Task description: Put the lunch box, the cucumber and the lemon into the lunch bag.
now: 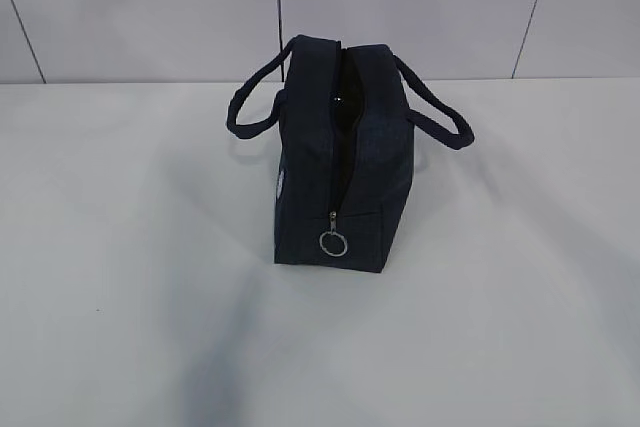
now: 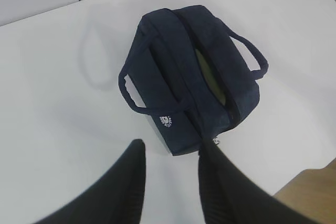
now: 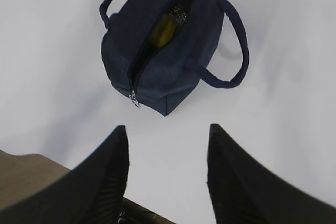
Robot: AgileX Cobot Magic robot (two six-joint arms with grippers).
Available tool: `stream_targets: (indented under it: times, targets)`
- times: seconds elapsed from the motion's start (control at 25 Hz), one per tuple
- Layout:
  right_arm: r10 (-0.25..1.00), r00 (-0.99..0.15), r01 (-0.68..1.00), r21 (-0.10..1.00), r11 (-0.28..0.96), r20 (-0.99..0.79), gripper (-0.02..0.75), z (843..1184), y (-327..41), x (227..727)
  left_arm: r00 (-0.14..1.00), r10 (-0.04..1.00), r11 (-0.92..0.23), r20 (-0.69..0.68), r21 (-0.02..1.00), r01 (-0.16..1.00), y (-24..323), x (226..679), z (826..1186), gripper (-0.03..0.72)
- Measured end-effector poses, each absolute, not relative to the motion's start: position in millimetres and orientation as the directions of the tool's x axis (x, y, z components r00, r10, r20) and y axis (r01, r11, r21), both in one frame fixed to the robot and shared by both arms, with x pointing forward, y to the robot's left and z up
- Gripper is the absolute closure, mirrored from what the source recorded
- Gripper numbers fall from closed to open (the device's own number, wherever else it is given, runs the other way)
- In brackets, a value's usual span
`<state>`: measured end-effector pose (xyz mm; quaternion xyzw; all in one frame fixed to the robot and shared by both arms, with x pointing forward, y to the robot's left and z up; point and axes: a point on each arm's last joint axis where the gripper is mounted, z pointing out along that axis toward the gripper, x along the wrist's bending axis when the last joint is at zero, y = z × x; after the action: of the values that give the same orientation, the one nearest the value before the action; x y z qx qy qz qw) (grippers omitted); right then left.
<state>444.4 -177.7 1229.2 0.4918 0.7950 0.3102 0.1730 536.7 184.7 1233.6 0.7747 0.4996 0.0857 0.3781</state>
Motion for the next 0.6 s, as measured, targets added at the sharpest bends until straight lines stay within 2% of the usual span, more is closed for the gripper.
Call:
stream_targets:
  times: [0.24,0.6]
  targets:
    - [0.887,-0.462,0.582,0.757,0.296,0.009,0.363,1205,-197,416,0.493,0.840,-0.210,-0.227,0.702,0.681,189,523,1246,0.442]
    - [0.876,-0.482,0.416,0.879,0.234,-0.005,0.365,1139,-206,399,0.496,0.835,-0.208,-0.237,0.698,0.685,202,474,1246,0.442]
